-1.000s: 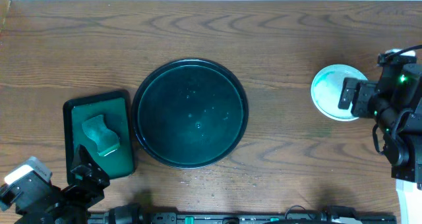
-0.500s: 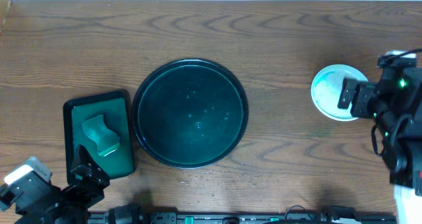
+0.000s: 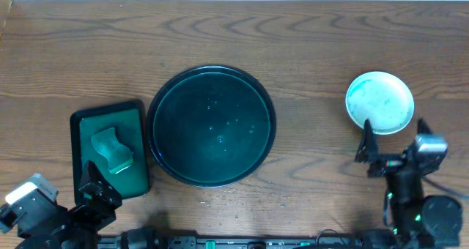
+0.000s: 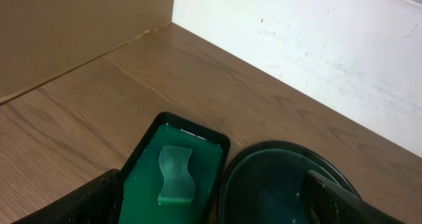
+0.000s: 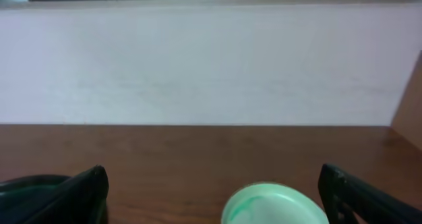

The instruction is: Clean dirty plates on tray and stack at the side

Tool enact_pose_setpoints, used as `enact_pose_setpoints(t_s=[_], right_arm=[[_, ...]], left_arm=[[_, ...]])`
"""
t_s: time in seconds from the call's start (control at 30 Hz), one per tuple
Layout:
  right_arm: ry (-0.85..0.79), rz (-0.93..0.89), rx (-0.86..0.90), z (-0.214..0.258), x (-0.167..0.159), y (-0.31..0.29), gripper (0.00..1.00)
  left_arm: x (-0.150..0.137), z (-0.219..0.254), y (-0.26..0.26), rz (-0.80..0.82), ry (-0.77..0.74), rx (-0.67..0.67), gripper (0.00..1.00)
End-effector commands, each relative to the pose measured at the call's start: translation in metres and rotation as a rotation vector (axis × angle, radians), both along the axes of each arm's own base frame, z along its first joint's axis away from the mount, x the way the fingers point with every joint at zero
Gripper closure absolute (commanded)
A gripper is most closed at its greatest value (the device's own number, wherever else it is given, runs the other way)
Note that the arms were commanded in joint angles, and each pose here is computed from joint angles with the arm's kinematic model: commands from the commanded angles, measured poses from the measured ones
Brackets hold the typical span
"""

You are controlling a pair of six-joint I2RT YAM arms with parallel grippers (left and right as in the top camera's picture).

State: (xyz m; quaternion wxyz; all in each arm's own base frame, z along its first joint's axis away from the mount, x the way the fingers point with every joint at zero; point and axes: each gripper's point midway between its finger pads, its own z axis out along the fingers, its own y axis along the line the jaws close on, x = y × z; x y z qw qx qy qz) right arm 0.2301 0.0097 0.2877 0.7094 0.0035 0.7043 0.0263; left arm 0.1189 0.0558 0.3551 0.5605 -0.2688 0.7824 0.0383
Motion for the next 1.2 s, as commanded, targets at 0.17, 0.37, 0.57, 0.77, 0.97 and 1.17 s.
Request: enact_pose_setpoints(t_s=[0.17, 0.37, 0.57, 0.77, 0.97, 1.17], right_arm=[[-0.132, 0.017, 0.123, -0.031, -0.003, 0.004, 0.01], [-0.195, 0.036, 0.229, -0.050, 0.008, 0.006, 0.01], [-0.184, 0.030, 0.260, -0.063, 0.011, 0.006, 0.01], [-0.069, 0.012, 0.245, -0.092, 0.015, 0.006, 0.01], [0.085, 0.018, 0.209, -0.130, 0.015, 0.010, 0.01], [0.092, 0.120, 0.099, -0.131, 0.013, 0.027, 0.01]], left_arm=[[0.001, -0.001, 0.001, 0.005, 0.006, -0.003, 0.14], [0.001, -0.001, 0.001, 0.005, 0.006, -0.003, 0.14], [0.001, -0.001, 0.001, 0.005, 0.006, -0.003, 0.14], [0.001, -0.001, 0.001, 0.005, 0.006, -0.003, 0.14], [0.001, -0.001, 0.001, 0.005, 0.006, -0.003, 0.14], [0.001, -0.001, 0.001, 0.005, 0.006, -0.003, 0.14]])
